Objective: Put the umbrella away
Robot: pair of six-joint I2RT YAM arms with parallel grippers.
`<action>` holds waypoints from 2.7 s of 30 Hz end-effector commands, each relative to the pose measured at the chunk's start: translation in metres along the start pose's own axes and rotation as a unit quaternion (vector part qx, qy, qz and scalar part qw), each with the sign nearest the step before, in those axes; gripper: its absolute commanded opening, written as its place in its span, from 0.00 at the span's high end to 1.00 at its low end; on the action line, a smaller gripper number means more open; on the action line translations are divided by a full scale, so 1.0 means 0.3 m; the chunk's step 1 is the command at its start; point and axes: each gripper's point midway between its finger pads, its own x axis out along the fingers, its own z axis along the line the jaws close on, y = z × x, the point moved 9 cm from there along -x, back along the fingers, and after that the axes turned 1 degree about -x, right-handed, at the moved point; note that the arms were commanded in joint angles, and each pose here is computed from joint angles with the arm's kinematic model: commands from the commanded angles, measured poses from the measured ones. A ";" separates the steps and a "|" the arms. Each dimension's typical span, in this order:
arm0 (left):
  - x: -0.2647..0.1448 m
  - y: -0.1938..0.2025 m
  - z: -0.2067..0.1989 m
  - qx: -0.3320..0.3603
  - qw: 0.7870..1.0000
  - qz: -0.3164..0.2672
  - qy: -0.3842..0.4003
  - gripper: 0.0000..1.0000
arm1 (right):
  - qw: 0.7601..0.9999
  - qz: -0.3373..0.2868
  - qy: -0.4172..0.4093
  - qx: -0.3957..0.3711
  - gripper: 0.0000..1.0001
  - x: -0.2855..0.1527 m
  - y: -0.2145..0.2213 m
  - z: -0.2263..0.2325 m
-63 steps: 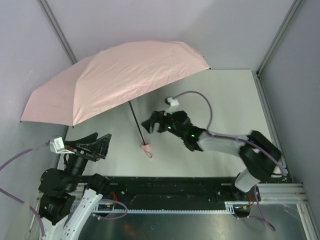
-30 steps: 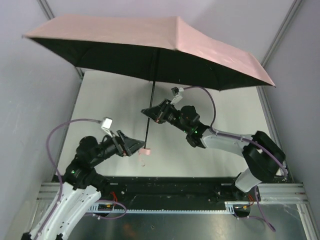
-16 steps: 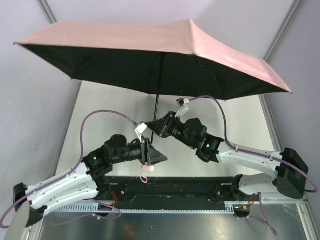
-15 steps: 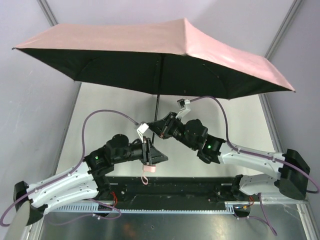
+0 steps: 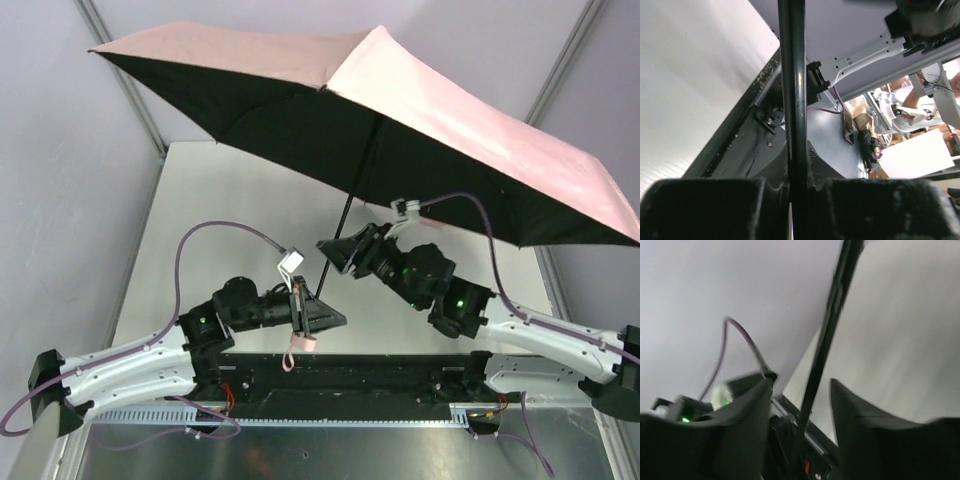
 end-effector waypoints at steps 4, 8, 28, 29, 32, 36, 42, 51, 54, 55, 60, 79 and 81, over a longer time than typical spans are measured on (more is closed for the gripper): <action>-0.029 -0.038 -0.093 0.027 0.989 -0.053 0.132 1.00 | 0.996 -0.068 -0.060 -0.002 0.24 -0.045 -0.169 0.034; -0.048 -0.037 -0.123 0.031 0.983 -0.052 0.174 1.00 | 0.992 -0.072 -0.099 0.007 0.21 -0.025 -0.195 0.046; -0.035 -0.040 -0.067 0.014 0.994 -0.075 0.075 0.66 | 0.989 -0.073 -0.125 0.000 1.00 0.032 -0.209 0.026; -0.036 -0.045 -0.060 0.018 0.995 -0.075 0.055 0.55 | 0.990 -0.076 -0.119 0.001 1.00 0.032 -0.211 0.022; -0.032 -0.061 -0.047 0.029 0.997 -0.077 0.010 0.38 | 0.992 -0.077 -0.098 0.003 1.00 0.031 -0.210 0.007; -0.009 -0.072 -0.042 0.039 0.997 -0.068 -0.012 0.49 | 0.992 -0.076 -0.098 0.005 1.00 0.035 -0.209 0.006; 0.045 -0.075 -0.040 0.053 0.998 -0.036 -0.011 0.96 | 0.992 -0.065 -0.112 0.002 0.99 0.058 -0.211 0.024; 0.016 -0.065 -0.078 0.073 0.993 -0.051 0.072 1.00 | 0.982 -0.124 -0.120 0.077 0.49 0.118 -0.314 -0.019; 0.004 -0.057 -0.082 0.073 0.992 -0.051 0.089 1.00 | 0.972 -0.156 -0.129 0.116 0.34 0.155 -0.363 -0.045; 0.000 -0.054 -0.082 0.072 0.992 -0.052 0.092 1.00 | 0.969 -0.163 -0.132 0.127 0.31 0.173 -0.378 -0.058; -0.007 -0.039 -0.070 0.059 0.992 -0.059 0.099 1.00 | 0.954 -0.204 -0.141 0.167 0.22 0.218 -0.445 -0.102; -0.004 -0.005 -0.023 -0.028 0.991 -0.088 0.092 1.00 | 0.912 -0.336 -0.115 0.203 0.31 0.197 -0.594 -0.184; -0.005 -0.003 -0.024 -0.031 0.991 -0.087 0.096 1.00 | 0.911 -0.335 -0.113 0.210 0.34 0.206 -0.597 -0.203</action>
